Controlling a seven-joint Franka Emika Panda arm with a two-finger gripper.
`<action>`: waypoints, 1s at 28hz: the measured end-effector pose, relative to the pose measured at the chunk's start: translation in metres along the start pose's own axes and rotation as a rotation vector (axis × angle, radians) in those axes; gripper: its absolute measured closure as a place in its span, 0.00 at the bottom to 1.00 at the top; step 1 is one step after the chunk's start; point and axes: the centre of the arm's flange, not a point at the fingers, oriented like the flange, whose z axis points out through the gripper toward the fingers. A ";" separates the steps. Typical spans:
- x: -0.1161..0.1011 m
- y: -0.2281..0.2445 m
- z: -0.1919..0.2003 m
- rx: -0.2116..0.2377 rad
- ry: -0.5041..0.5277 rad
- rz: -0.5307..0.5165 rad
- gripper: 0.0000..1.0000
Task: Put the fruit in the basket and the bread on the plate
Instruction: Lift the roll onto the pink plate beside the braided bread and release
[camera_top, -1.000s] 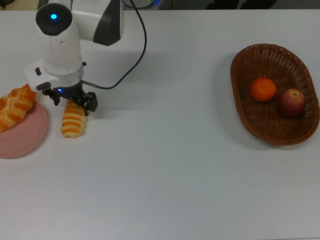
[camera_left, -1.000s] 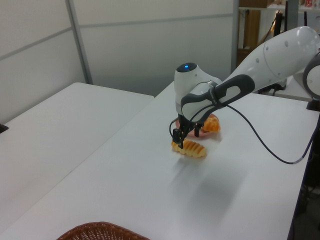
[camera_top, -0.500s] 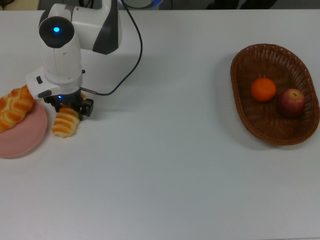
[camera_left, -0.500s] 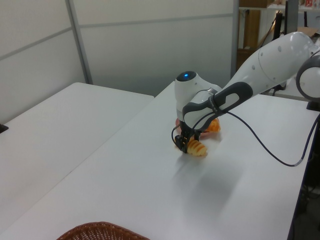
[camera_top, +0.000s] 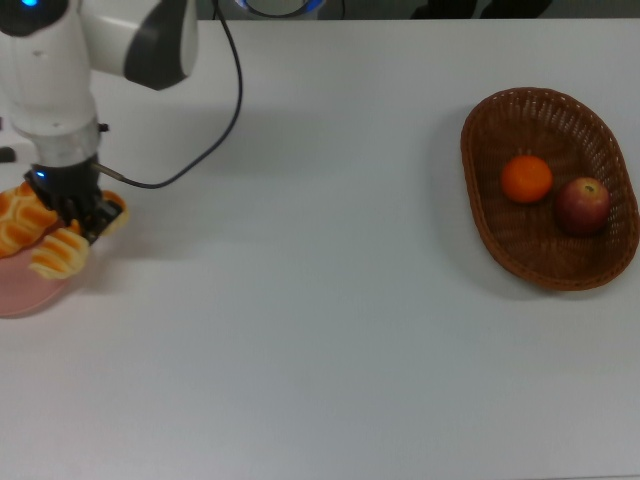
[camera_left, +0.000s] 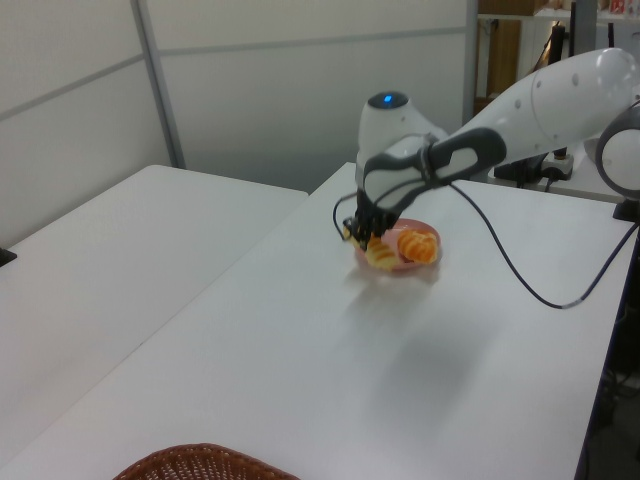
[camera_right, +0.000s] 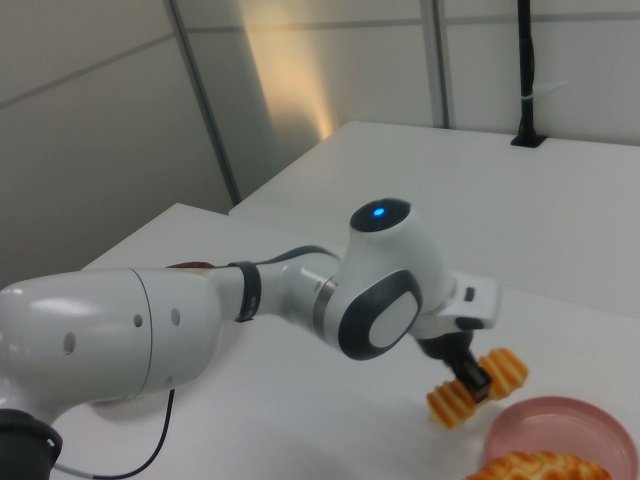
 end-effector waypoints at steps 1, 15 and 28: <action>0.004 0.005 -0.004 0.004 0.008 0.013 0.74; 0.020 0.100 0.003 -0.025 0.012 0.156 0.75; 0.027 0.107 0.015 -0.022 0.009 0.166 0.38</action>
